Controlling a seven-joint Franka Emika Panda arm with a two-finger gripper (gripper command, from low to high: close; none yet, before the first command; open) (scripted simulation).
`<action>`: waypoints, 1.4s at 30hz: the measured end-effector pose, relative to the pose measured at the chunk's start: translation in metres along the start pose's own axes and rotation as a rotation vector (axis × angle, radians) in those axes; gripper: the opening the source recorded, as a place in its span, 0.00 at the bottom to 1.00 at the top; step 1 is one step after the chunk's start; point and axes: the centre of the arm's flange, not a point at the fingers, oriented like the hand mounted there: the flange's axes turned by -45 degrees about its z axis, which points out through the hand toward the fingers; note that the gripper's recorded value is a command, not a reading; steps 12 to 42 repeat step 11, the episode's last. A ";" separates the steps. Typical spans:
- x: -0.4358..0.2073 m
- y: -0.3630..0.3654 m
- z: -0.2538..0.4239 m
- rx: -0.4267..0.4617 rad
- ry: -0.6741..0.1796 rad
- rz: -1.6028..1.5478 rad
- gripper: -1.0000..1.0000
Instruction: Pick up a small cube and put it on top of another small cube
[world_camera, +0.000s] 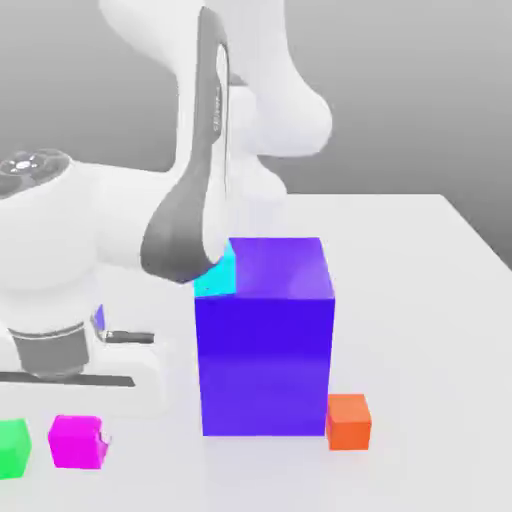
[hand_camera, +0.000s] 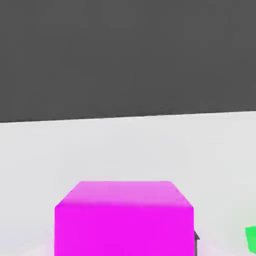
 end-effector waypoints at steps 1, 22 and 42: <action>-0.009 0.027 0.014 0.002 0.002 0.029 0.00; -0.023 0.062 0.009 0.002 0.005 0.066 1.00; -0.023 0.062 0.009 0.002 0.005 0.066 1.00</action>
